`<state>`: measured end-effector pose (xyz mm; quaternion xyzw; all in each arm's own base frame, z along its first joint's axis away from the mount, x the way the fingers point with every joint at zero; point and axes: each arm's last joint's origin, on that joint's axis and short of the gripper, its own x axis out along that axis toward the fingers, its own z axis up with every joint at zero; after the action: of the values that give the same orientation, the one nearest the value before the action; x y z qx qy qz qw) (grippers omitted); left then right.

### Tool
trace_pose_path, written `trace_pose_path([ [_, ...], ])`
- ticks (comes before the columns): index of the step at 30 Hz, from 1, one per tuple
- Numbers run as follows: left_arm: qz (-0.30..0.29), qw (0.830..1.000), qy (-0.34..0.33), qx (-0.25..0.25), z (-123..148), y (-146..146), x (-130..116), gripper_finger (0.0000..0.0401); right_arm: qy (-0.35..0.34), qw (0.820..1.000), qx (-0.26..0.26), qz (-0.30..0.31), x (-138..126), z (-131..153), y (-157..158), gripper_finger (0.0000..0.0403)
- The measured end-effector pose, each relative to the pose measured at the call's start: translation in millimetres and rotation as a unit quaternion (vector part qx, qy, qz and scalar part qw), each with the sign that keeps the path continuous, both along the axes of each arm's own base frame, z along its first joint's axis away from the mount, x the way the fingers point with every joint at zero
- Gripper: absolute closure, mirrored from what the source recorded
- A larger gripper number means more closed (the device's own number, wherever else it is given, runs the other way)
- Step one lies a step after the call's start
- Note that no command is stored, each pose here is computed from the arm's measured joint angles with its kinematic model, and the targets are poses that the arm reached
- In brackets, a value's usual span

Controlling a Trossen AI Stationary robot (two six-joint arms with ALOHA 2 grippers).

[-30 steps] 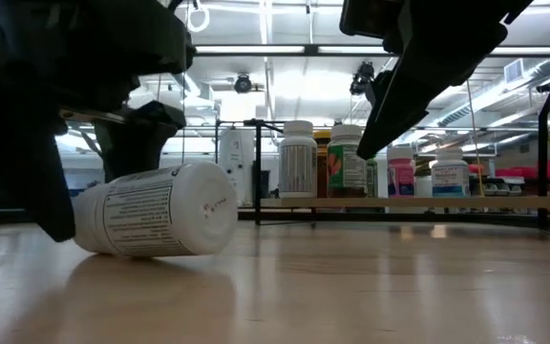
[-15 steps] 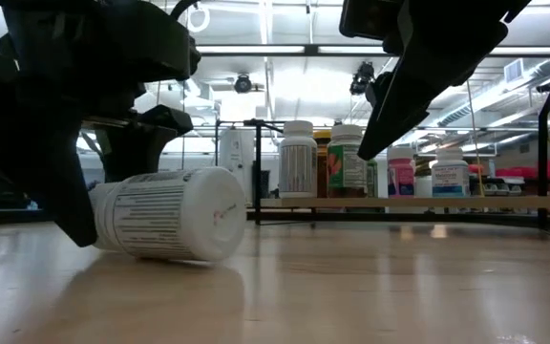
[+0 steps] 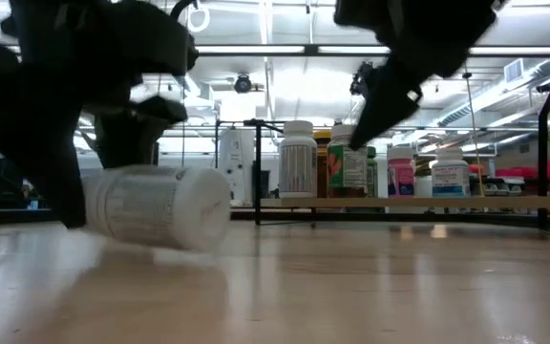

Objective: Pick and place medicine bottles onto shelf by color
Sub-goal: Put the white and green pill bottle on the shelf

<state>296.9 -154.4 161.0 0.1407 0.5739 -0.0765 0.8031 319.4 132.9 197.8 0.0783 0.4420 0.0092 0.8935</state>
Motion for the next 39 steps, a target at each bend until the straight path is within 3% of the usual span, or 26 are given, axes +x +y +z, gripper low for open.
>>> trace_pose_path([
  [7,0.008,0.999,0.028,0.028,43,8,14,0.0196,-0.156,0.984,-0.072,0.038,17,19,10,0.0062],
  [10,0.031,0.999,0.03,0.028,59,14,20,0.0196,-0.197,0.977,-0.076,0.031,21,26,12,0.0067],
  [25,0.08,0.996,-0.027,0.015,108,30,42,0.0187,-0.214,0.975,-0.053,-0.011,29,29,-2,0.0076],
  [32,0.086,0.994,-0.069,0.019,132,29,48,0.019,-0.188,0.981,-0.05,-0.025,22,13,-6,0.0087],
  [39,0.087,0.993,-0.073,0.017,141,29,48,0.0186,-0.179,0.982,-0.055,-0.027,21,9,-8,0.0099],
])
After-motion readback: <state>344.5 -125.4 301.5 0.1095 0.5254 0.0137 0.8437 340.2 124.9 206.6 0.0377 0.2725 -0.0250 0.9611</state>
